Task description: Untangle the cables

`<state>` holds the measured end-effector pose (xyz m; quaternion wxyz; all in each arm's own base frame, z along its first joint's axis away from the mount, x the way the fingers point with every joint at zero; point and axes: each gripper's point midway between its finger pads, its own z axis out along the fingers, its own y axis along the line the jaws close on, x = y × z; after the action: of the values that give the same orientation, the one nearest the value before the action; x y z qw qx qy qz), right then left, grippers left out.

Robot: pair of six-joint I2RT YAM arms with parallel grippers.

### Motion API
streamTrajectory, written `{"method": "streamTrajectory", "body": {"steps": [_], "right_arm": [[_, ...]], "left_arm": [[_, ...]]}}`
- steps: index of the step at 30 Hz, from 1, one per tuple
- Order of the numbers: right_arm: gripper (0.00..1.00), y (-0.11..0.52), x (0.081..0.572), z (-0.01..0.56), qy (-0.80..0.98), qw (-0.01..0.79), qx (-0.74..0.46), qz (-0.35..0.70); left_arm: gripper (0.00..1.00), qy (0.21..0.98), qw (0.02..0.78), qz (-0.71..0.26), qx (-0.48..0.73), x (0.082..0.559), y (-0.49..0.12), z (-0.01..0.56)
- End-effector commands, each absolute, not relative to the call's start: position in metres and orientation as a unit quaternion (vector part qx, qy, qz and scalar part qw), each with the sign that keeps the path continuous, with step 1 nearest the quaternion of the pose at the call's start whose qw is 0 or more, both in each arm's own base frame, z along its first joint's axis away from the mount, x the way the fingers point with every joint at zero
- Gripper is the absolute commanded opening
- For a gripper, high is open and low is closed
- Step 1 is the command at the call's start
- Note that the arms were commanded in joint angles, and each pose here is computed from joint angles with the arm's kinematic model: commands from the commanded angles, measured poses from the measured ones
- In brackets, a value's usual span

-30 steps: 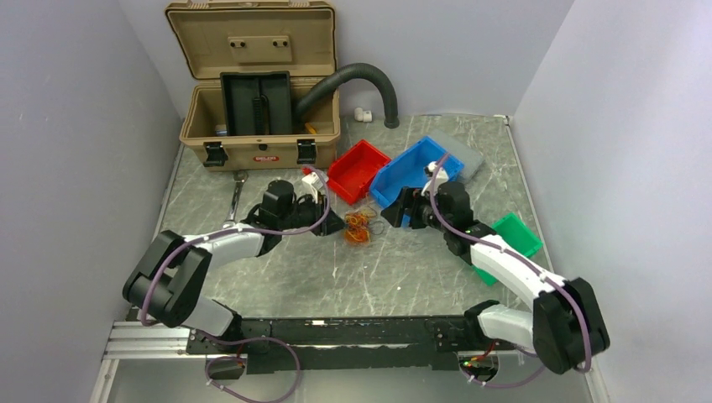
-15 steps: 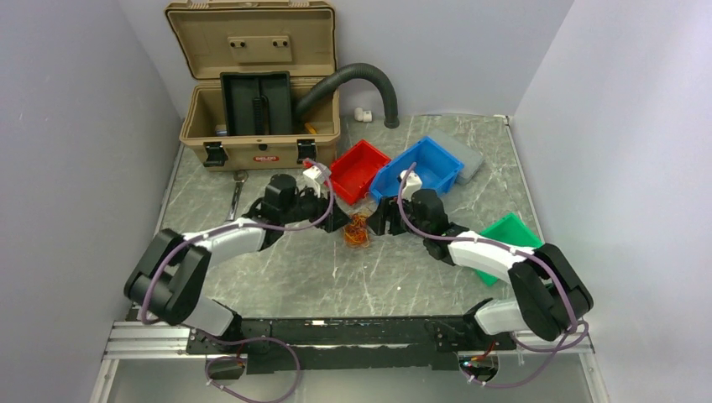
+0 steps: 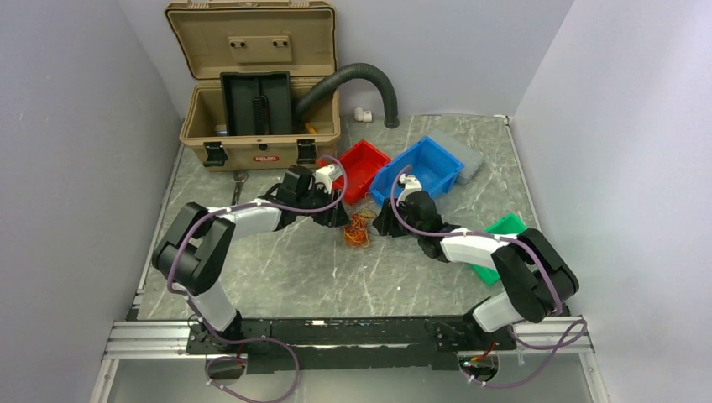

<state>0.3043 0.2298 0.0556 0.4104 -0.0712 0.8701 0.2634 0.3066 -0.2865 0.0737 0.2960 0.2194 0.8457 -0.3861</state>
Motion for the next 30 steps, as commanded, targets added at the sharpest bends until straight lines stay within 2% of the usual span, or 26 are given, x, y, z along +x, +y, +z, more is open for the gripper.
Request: {"method": "streamTrajectory", "body": {"steps": [1,6,10,11,12,13,14,15,20,30], "right_arm": [[0.45,0.242,0.319,0.078,0.85,0.438,-0.066,0.284],[0.38,0.241,0.317,0.081,0.846,0.443,-0.067,0.289],[0.34,0.248,0.314,0.076,0.85,0.426,-0.072,0.302],[0.31,0.25,0.314,0.074,0.852,0.42,-0.073,0.304],[0.23,0.251,0.314,0.073,0.853,0.416,-0.074,0.306],[0.15,0.253,0.315,0.074,0.854,0.412,-0.076,0.308],[0.04,0.255,0.315,0.073,0.854,0.41,-0.076,0.31],[0.0,0.254,0.315,0.073,0.855,0.411,-0.074,0.308],[0.0,0.232,0.323,0.077,0.857,0.441,-0.033,0.263],[0.0,0.153,0.323,0.112,0.819,0.541,0.111,0.157]], "left_arm": [[0.47,0.832,0.293,-0.407,0.238,0.308,-0.297,0.083],[0.39,0.83,0.285,-0.417,0.237,0.308,-0.301,0.082],[0.22,0.83,0.285,-0.417,0.237,0.308,-0.301,0.082],[0.13,0.83,0.286,-0.416,0.237,0.309,-0.301,0.083],[0.03,0.83,0.286,-0.415,0.237,0.309,-0.301,0.084],[0.0,0.831,0.288,-0.413,0.236,0.309,-0.3,0.085],[0.0,0.831,0.292,-0.409,0.237,0.31,-0.299,0.086],[0.0,0.832,0.298,-0.405,0.237,0.31,-0.297,0.087],[0.0,0.843,0.335,-0.365,0.211,0.321,-0.277,0.094],[0.0,0.831,0.429,-0.344,0.088,0.336,-0.205,0.126]]}}
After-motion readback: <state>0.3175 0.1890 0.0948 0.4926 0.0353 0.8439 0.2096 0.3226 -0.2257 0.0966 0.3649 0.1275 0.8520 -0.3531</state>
